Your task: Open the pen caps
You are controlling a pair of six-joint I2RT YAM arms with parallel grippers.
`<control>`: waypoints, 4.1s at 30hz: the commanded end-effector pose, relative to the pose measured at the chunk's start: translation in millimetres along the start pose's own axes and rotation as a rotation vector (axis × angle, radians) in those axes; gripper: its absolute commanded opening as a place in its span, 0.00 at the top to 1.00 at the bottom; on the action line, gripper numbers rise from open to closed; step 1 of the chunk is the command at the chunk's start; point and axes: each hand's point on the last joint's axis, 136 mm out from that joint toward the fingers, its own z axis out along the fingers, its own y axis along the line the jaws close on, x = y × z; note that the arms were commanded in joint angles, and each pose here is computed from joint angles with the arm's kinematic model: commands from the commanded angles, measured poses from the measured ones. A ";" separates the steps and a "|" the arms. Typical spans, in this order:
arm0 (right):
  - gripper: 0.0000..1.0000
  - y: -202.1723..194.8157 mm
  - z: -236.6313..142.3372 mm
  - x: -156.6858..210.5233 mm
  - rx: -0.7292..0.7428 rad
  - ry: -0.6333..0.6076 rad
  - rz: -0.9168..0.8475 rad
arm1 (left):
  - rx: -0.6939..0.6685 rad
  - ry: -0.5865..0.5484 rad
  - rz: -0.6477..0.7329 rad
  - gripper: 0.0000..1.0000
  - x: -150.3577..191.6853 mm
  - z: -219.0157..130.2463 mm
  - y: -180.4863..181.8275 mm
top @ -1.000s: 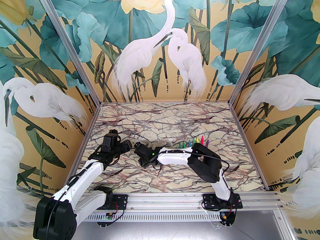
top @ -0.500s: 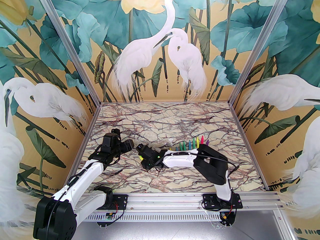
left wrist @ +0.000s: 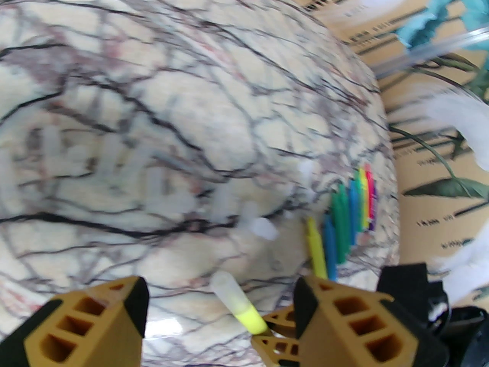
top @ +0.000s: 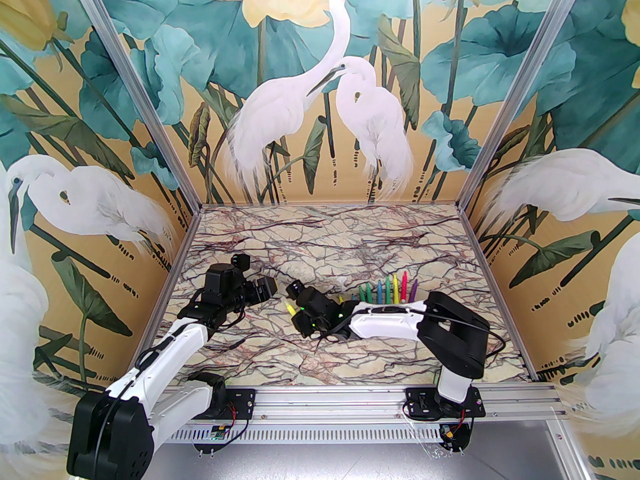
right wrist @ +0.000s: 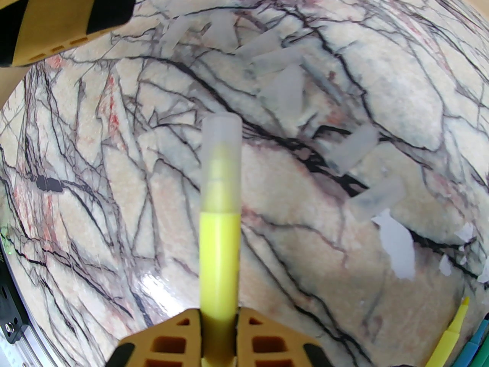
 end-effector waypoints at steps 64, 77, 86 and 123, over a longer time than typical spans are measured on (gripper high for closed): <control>0.57 -6.7 -61.1 -34.4 -0.033 -0.204 0.034 | 0.454 0.274 0.108 0.91 26.6 25.6 -110.5; 0.69 4.5 -57.3 -35.6 -0.091 -0.194 0.024 | 0.549 0.282 0.145 0.91 30.4 9.6 -130.6; 0.90 3.7 -60.4 -26.6 -0.098 -0.177 0.018 | 0.563 0.264 0.147 0.95 26.5 6.2 -135.4; 1.00 -65.7 -112.6 18.5 0.202 -0.186 0.095 | 0.184 0.165 0.116 1.00 -25.9 41.2 -92.5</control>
